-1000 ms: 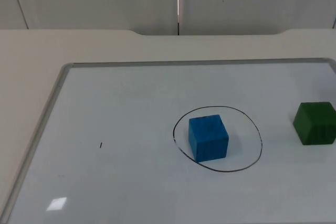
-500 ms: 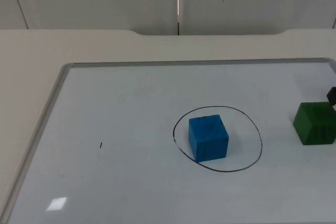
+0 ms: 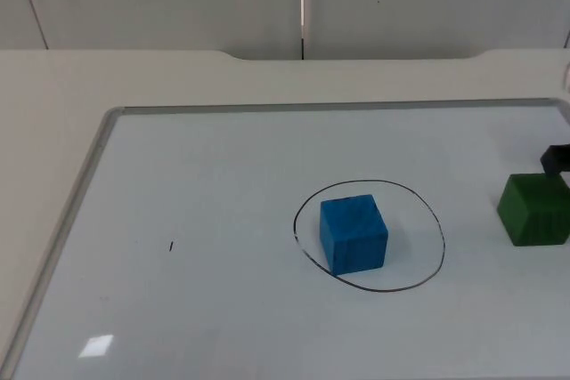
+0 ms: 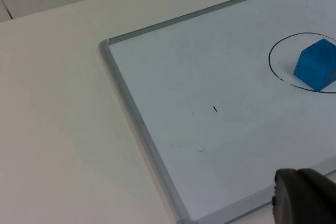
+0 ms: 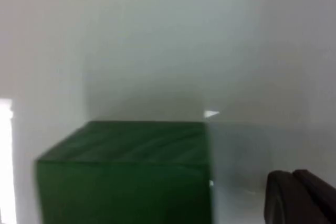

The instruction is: Push the two cubes into the marked area.

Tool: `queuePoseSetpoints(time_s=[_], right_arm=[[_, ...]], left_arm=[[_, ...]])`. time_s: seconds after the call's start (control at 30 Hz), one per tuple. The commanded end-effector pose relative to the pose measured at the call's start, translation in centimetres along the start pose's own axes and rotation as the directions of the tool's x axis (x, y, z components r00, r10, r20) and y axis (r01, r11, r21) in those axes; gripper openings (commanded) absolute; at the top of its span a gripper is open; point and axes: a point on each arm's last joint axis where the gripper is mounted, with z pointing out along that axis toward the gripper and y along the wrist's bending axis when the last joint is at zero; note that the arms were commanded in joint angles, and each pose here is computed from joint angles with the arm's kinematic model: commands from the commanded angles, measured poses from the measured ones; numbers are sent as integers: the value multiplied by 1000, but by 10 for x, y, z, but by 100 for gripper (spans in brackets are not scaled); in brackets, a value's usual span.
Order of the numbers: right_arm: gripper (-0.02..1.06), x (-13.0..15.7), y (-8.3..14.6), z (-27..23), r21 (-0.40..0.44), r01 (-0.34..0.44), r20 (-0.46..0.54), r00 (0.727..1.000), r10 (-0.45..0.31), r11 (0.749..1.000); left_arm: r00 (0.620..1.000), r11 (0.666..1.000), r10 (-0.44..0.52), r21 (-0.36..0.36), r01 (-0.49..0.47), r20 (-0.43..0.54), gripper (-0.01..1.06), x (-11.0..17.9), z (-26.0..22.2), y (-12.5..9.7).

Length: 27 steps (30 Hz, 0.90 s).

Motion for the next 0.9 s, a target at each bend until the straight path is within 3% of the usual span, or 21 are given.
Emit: queuePoseSetpoints(time_s=[0.0,0.23,0.53,0.87], right_arm=[[0,-1,15,0,-15,48,16,999,-47,999],[0,1,31,1,-26,91,18,996,-90,996],[0,0,32,1,-28,83,30,996,-83,996],[0,3,35,1,-67,14,2,1000,-14,998]], left_arm=[[1000,1000,-5,-9,5,1,0,1,1,1],[1000,1000,-5,-9,5,1,0,1,1,1],[1000,1000,-5,-9,5,1,0,1,1,1],[1000,1000,-5,-9,5,1,0,1,1,1]])
